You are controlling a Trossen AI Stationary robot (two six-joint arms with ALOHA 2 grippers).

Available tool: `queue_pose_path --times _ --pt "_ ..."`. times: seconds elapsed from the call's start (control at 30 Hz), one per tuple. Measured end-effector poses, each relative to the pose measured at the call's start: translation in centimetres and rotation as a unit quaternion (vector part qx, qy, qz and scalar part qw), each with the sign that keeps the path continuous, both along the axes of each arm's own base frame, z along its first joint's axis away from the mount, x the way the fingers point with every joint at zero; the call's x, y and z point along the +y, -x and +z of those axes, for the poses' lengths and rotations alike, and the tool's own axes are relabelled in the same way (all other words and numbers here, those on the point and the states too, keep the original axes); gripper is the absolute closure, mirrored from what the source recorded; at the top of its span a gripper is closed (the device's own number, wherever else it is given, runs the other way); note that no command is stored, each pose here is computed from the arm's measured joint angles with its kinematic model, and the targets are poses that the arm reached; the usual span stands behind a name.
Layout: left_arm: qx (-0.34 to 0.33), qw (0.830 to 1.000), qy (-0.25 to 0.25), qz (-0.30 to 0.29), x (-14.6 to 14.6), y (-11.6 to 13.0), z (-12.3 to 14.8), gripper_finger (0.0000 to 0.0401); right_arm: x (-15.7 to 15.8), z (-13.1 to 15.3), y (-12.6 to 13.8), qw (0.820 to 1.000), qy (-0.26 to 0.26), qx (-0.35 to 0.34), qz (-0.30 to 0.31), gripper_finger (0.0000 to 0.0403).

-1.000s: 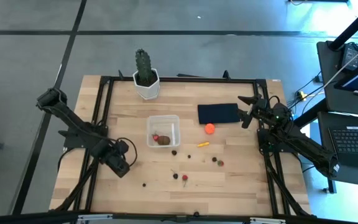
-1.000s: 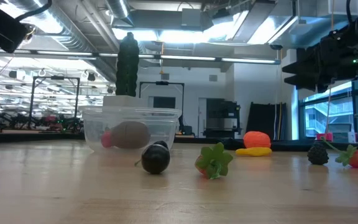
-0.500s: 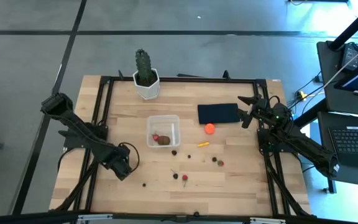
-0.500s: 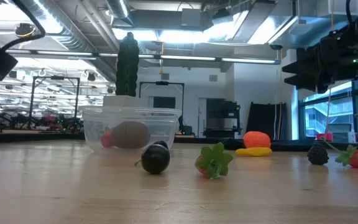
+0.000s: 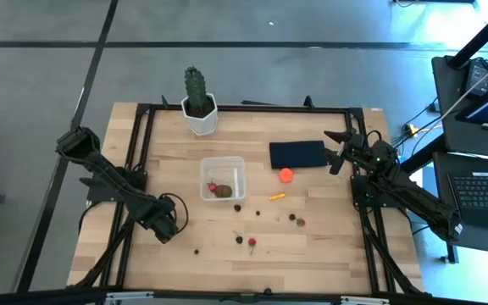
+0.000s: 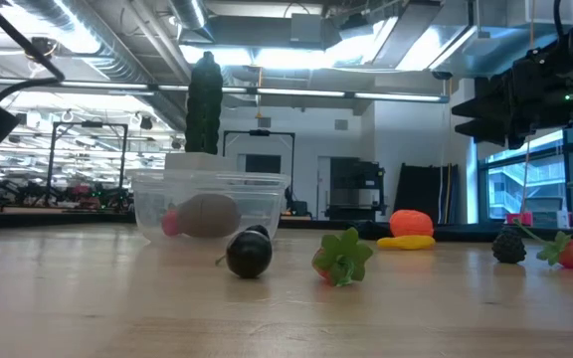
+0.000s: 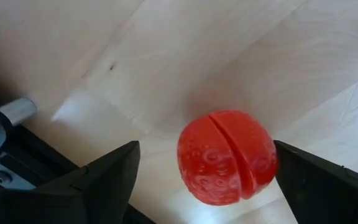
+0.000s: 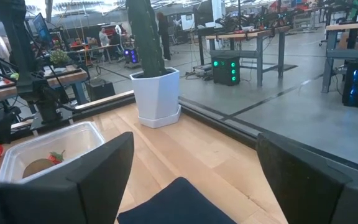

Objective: Pick and placing Produce into tupperware
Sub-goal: Put the orange cherry into the transparent container

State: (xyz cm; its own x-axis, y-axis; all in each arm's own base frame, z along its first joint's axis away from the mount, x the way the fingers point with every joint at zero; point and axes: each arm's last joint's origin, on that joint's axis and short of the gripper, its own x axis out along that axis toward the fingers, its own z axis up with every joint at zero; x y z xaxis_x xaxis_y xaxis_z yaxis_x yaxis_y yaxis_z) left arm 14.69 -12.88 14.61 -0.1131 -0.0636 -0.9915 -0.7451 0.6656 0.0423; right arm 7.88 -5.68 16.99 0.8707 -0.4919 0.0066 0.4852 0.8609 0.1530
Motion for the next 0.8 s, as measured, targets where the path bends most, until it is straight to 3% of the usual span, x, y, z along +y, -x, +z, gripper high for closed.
queue_pose_path --times 0.8 --pt "0.0 1.0 0.0 -0.001 0.02 0.0 -0.01 0.0163 0.0 -0.01 0.0 1.0 0.001 0.0 0.0 0.0063"
